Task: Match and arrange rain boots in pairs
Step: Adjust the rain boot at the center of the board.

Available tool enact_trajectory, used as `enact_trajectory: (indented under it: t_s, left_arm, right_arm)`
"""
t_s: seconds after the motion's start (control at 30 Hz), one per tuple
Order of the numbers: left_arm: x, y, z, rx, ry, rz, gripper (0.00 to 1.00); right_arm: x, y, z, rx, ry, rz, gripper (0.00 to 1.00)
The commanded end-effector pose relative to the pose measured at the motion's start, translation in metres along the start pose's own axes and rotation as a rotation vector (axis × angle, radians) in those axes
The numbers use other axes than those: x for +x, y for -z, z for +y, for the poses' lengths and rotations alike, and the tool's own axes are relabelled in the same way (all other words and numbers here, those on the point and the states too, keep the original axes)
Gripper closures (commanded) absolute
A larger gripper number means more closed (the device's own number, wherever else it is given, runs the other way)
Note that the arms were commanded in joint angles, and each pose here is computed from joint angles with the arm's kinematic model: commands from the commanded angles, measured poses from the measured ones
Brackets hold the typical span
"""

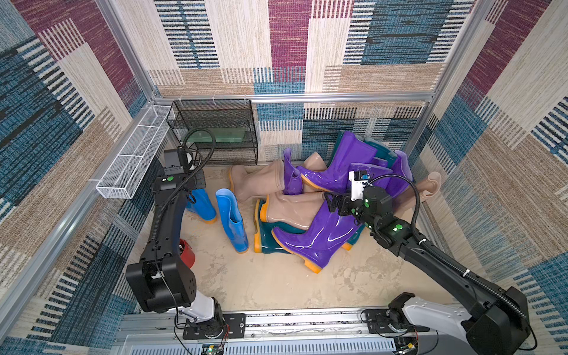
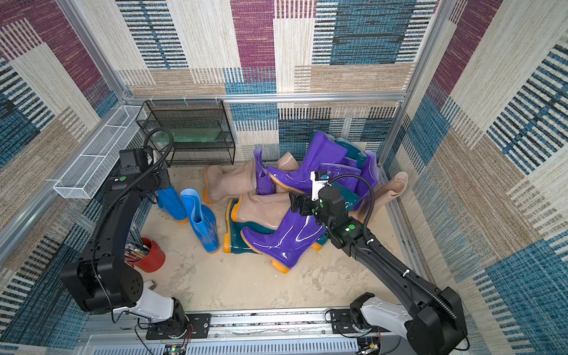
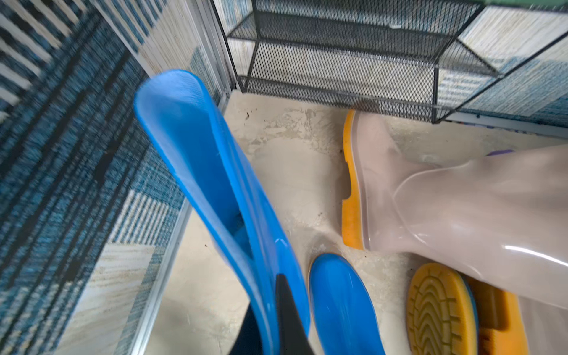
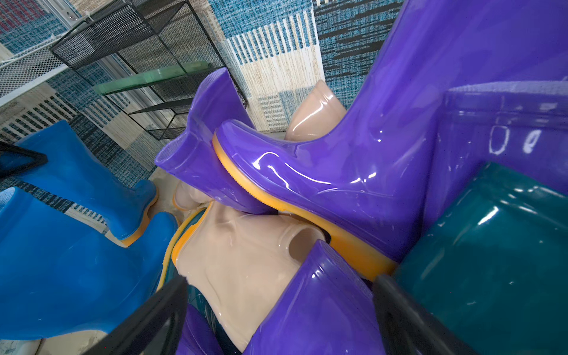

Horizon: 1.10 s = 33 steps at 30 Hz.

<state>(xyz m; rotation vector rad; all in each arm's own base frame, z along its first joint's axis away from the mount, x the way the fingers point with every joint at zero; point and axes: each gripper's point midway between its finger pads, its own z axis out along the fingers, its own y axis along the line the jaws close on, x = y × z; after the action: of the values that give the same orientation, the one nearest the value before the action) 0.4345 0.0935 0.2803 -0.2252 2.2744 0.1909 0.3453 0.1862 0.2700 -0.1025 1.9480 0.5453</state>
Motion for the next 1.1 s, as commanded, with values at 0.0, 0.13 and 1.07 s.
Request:
enact_trajectory:
  t_s: [0.0,0.13,1.07]
  left_arm:
    - [-0.029,-0.001,0.006,-0.039,-0.092,-0.074,1.0]
    - [-0.025,-0.014,0.013,-0.086,-0.148,-0.046,1.0]
    - [0.04,-0.007,0.056,-0.256,0.057,0.02,1.0]
  right_arm:
    - [-0.004,-0.003,0.005,-0.027,-0.01,-0.017,0.03]
    - [-0.003,-0.006,0.006,-0.034,-0.005,-0.004,0.03]
    - [-0.003,-0.01,0.012,-0.059,-0.003,0.033,0.03]
